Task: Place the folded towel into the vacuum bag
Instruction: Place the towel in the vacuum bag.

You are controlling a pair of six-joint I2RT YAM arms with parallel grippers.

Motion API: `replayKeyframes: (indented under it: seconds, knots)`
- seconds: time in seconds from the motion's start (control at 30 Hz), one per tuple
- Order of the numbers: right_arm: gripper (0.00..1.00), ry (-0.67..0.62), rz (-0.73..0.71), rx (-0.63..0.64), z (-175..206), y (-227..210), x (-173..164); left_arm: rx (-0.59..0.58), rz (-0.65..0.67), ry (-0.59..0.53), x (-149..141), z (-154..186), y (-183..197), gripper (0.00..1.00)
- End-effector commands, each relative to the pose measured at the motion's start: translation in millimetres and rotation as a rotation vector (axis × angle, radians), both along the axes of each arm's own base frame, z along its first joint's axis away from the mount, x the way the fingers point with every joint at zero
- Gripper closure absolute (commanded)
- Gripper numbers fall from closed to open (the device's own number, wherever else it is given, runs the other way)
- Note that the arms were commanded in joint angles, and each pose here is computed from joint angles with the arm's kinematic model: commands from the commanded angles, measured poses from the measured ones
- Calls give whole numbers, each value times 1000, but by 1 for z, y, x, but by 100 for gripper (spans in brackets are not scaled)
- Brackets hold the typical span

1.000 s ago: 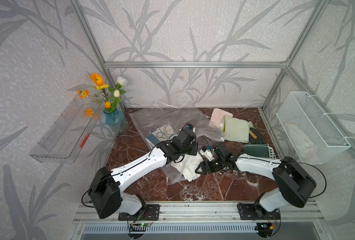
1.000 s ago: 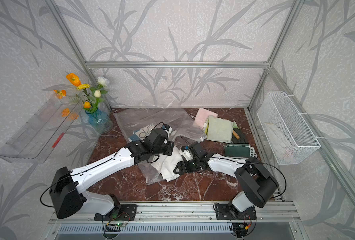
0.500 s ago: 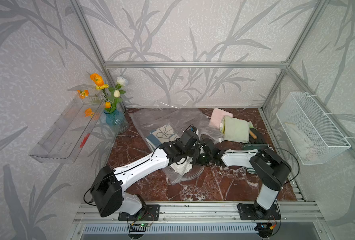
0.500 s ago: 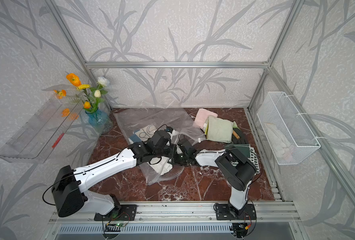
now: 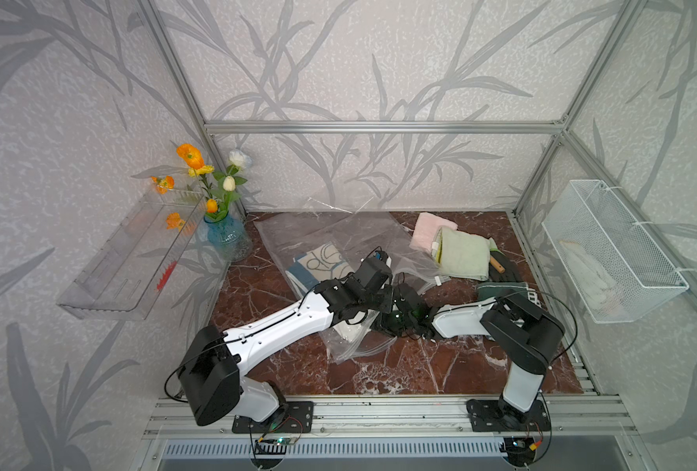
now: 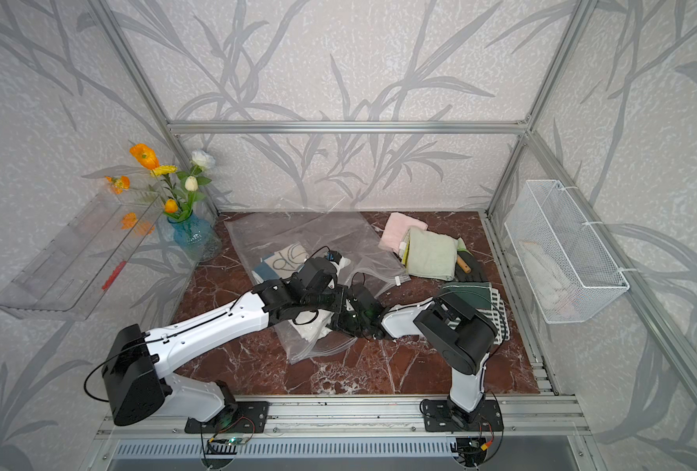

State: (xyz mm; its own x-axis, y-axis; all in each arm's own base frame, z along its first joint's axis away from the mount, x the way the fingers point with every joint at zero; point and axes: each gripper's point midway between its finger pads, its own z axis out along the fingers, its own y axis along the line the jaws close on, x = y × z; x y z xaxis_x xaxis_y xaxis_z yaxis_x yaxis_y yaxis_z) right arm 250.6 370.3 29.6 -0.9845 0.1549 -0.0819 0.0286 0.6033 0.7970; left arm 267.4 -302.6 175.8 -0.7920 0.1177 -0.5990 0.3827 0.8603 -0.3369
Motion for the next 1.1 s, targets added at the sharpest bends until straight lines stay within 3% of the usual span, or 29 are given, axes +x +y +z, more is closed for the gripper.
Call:
replayKeyframes:
  seconds: [0.0, 0.33, 0.7, 1.07]
  knots:
    - [65, -44, -33, 54, 3, 21, 26, -30, -66, 21, -15, 2, -14, 100]
    - [78, -112, 106, 128, 14, 72, 53, 23, -85, 43, -17, -12, -12, 100]
    - [87, -84, 249, 189, 25, 53, 5, -9, -78, 12, -8, 2, -15, 100]
    - [92, -218, 153, 193, 36, 86, 57, -56, -108, 57, -22, 5, -26, 100]
